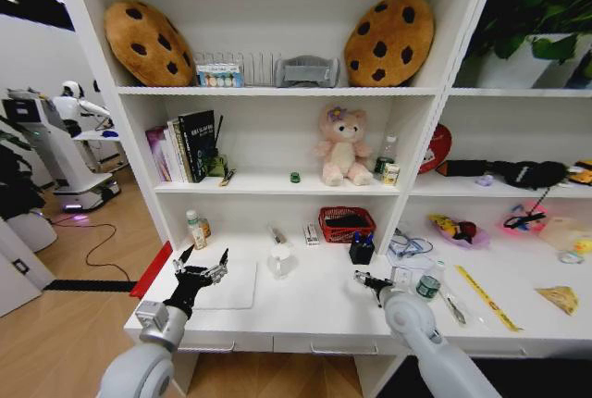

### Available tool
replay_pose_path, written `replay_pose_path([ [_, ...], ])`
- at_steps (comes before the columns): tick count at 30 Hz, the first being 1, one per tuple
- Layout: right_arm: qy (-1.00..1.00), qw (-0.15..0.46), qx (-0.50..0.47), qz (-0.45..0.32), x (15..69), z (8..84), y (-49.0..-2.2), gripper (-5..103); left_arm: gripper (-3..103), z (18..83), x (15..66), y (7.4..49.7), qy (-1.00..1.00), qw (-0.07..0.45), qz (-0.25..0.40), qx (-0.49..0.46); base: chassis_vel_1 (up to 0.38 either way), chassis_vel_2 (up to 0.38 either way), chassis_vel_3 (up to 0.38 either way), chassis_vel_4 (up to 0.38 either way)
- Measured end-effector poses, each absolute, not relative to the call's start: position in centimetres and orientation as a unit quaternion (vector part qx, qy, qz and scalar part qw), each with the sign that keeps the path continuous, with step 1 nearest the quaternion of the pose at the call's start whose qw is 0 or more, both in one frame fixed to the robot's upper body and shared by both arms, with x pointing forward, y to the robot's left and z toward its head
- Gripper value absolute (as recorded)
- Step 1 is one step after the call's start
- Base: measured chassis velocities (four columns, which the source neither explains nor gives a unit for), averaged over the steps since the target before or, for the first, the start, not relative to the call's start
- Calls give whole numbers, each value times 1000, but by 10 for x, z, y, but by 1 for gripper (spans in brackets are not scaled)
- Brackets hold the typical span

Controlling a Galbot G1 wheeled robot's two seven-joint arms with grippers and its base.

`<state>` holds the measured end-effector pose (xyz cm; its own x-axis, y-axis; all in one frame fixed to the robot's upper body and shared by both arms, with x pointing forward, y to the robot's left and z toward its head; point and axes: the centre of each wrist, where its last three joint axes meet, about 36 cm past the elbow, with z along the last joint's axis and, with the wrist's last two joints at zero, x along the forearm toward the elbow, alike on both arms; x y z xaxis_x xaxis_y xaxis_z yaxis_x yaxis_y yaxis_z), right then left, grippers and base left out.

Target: Organize the objects on the table.

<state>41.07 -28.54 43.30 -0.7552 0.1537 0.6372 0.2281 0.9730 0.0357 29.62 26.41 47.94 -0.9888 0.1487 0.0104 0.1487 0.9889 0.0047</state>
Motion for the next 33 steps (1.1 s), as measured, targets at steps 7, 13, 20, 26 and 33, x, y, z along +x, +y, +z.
replay_pose_path([
  [7, -931, 346, -103, -44, 415, 425, -302, 100, 100, 479, 296, 264, -997, 5, -3, -75, 0, 0, 0, 0],
  [13, -928, 356, -102, -50, 417, 415, -311, 100, 100, 479, 296, 264, -997, 5, -3, -75, 0, 0, 0, 0],
  [20, -926, 360, -101, -49, 421, 406, -318, 100, 100, 479, 296, 264, -997, 5, -3, -75, 0, 0, 0, 0],
  [26, -927, 359, -94, -47, 429, 401, -326, 100, 100, 479, 296, 264, -997, 5, -3, -75, 0, 0, 0, 0],
  [33, -926, 362, -93, -48, 434, 396, -332, 100, 100, 479, 296, 264, -997, 5, -3, -75, 0, 0, 0, 0],
])
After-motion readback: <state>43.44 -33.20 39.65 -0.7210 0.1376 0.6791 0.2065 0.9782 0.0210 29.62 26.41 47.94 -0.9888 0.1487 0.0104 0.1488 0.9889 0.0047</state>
